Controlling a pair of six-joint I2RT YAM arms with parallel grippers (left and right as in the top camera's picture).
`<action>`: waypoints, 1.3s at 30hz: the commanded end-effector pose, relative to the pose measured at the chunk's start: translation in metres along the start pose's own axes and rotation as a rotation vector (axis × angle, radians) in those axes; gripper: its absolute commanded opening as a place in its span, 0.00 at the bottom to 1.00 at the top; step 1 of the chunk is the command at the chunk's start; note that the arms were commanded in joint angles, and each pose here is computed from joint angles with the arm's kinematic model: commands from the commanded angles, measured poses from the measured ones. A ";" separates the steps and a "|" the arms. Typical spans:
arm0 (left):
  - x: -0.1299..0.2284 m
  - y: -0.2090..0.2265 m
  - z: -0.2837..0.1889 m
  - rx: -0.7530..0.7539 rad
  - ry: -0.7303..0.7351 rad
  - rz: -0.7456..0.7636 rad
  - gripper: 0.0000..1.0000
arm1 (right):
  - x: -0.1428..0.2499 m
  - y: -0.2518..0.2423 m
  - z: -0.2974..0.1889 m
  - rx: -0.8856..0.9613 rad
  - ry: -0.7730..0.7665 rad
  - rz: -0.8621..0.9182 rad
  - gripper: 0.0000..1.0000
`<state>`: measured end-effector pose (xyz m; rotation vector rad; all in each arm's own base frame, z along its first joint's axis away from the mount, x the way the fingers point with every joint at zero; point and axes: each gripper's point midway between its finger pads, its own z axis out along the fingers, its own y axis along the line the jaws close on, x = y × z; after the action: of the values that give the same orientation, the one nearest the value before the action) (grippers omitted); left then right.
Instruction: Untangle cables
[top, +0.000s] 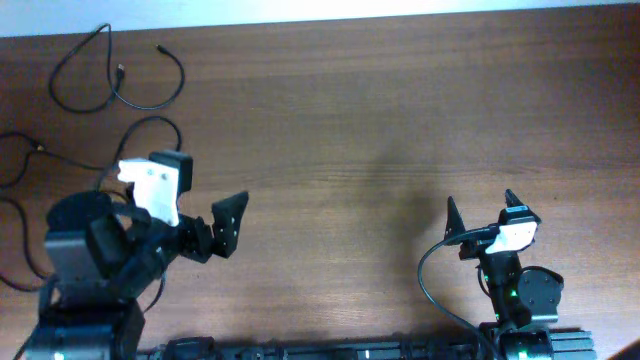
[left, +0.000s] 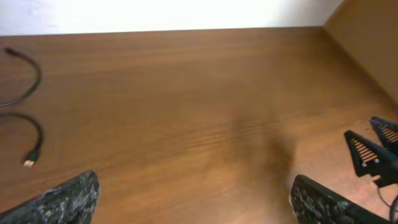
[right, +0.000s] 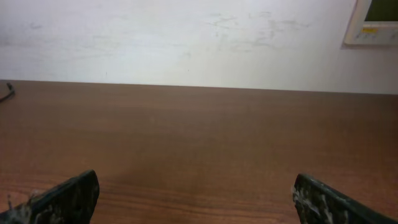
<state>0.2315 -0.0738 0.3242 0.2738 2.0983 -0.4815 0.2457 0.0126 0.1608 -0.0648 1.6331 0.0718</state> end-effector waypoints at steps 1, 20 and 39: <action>0.028 0.013 -0.013 -0.115 -0.013 0.021 0.99 | 0.003 -0.003 0.000 0.017 0.006 -0.002 0.98; 0.083 0.026 0.048 -0.069 -0.503 0.390 0.99 | 0.003 -0.003 0.000 0.017 0.006 -0.002 0.98; 0.133 0.128 0.050 -0.542 -0.514 0.021 0.99 | 0.003 -0.003 0.000 0.017 0.006 -0.002 0.98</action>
<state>0.2462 0.0025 0.1589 -0.0241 1.6422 -0.0108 0.2458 0.0120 0.1610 -0.0625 1.6324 0.0687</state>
